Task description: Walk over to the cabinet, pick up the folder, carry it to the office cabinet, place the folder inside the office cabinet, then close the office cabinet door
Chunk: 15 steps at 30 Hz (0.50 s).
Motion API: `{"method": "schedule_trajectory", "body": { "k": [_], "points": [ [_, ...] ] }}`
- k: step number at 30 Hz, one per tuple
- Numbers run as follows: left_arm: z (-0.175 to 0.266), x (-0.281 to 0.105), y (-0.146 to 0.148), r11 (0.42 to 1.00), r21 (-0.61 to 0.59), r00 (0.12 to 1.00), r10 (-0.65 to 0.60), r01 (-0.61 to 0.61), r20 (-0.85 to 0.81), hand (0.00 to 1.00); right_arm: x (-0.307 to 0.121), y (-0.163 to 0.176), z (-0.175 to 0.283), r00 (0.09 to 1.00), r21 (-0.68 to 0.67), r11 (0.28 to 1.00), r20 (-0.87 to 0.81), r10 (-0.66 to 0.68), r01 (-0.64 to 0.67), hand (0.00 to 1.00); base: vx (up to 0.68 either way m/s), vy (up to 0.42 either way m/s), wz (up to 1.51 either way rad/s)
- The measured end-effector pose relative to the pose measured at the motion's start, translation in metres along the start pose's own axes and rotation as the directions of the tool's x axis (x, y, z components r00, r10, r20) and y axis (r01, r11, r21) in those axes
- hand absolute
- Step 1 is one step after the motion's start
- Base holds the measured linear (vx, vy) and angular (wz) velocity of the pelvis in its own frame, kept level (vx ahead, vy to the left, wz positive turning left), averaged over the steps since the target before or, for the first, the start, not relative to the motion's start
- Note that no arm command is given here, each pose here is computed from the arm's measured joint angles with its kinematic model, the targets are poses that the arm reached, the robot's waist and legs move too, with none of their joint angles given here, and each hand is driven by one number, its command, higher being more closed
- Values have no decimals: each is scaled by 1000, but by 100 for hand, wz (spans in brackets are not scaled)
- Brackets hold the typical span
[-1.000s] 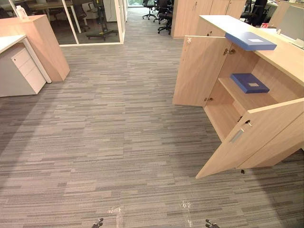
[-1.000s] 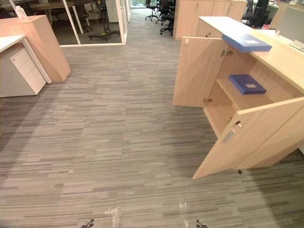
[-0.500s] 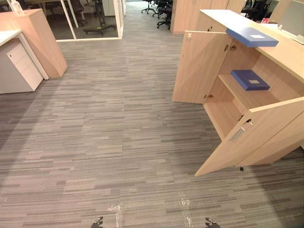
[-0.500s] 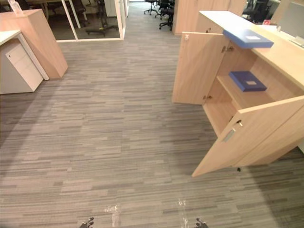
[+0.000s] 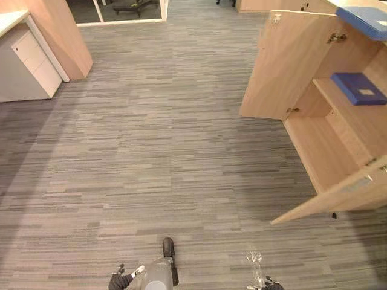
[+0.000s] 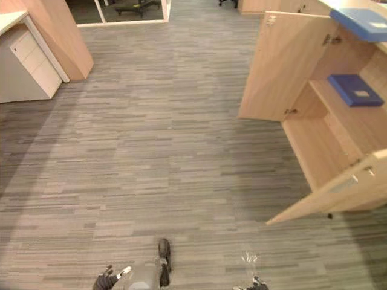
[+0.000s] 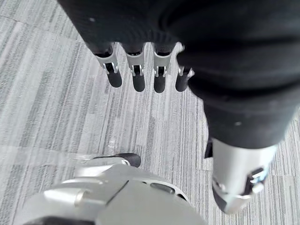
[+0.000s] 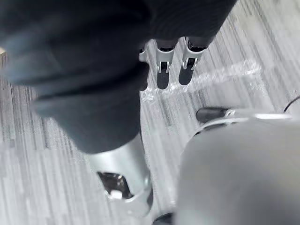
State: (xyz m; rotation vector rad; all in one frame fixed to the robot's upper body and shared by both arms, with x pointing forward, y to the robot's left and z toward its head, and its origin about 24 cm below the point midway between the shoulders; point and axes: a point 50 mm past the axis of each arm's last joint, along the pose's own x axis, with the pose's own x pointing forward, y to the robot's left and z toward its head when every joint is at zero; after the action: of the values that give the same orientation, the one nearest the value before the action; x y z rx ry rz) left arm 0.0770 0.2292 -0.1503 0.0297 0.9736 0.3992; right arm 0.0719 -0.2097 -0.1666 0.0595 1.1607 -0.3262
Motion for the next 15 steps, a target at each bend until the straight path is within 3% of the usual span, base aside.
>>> {"method": "schedule_trajectory", "body": {
  "k": [9, 15],
  "points": [
    [14, 5, -9, 987, 137, 995, -95, 89, 37, 0, 1, -5, 10, 999, 45, 999, 39, -11, 10, 0, 380, 270, -14],
    [23, 9, -24, 978, 153, 988, -149, 141, 43, 0, 1, 4, 22, 995, 18, 1000, 97, 17, -19, 0, 309, -41, -6]
  ]
}}
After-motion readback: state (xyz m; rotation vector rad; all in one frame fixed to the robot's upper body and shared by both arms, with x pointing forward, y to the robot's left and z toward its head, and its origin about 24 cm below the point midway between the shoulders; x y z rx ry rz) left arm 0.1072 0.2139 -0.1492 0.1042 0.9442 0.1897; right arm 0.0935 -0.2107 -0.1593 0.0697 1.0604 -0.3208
